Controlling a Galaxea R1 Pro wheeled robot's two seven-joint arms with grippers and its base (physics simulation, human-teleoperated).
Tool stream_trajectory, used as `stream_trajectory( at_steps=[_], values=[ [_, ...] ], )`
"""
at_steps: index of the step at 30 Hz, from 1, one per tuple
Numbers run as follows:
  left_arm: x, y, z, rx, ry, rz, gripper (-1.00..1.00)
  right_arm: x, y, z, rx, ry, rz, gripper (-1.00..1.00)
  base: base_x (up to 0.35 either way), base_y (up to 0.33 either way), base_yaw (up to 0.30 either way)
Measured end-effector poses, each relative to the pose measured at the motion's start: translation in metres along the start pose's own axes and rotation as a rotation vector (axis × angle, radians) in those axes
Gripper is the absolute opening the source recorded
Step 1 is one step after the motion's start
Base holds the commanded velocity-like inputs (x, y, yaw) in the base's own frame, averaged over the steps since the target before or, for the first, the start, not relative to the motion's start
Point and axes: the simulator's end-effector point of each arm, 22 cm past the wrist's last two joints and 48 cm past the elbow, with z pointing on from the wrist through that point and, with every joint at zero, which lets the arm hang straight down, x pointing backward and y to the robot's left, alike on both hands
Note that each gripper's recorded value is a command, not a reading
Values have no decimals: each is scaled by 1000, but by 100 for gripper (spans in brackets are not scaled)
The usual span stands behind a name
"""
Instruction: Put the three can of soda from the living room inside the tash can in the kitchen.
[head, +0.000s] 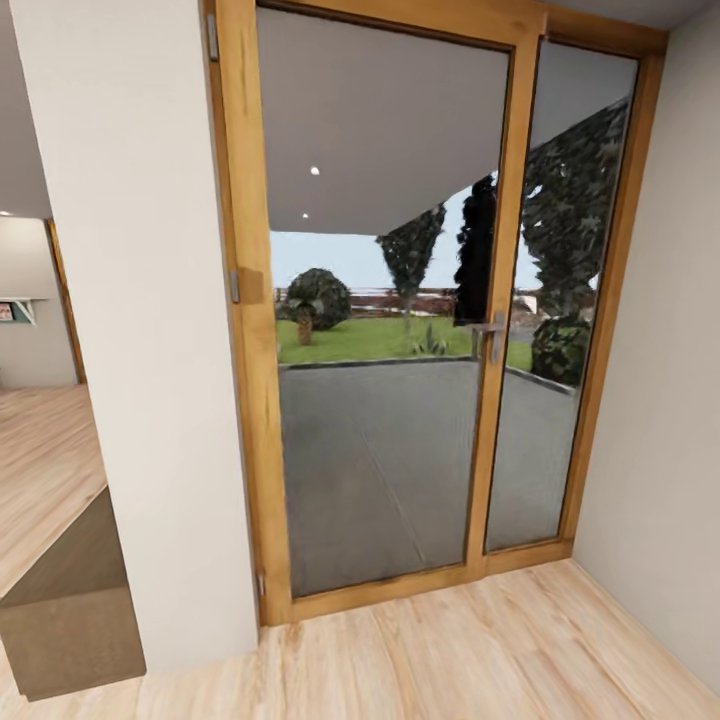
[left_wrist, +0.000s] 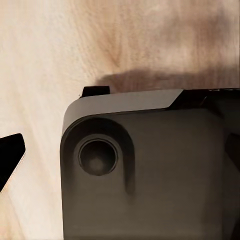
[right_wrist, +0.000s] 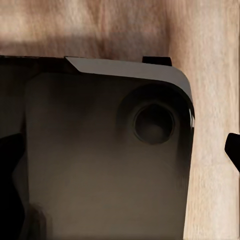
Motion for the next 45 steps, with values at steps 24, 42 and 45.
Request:
stream_trajectory(
  at_steps=[24, 42, 45],
  values=[
    [-6, -4, 0, 6, -26, 2, 100, -7, 1, 0, -4, -33, -9, 100, 140, -12, 0],
    [-7, -8, 0, 9, -29, 0, 100, -14, 6, 0, -16, -62, -12, 100, 35, -115, 0],
    [-7, -8, 0, 9, -29, 0, 100, -14, 6, 0, -17, -62, -12, 100, 103, -3, 0]
  ],
)
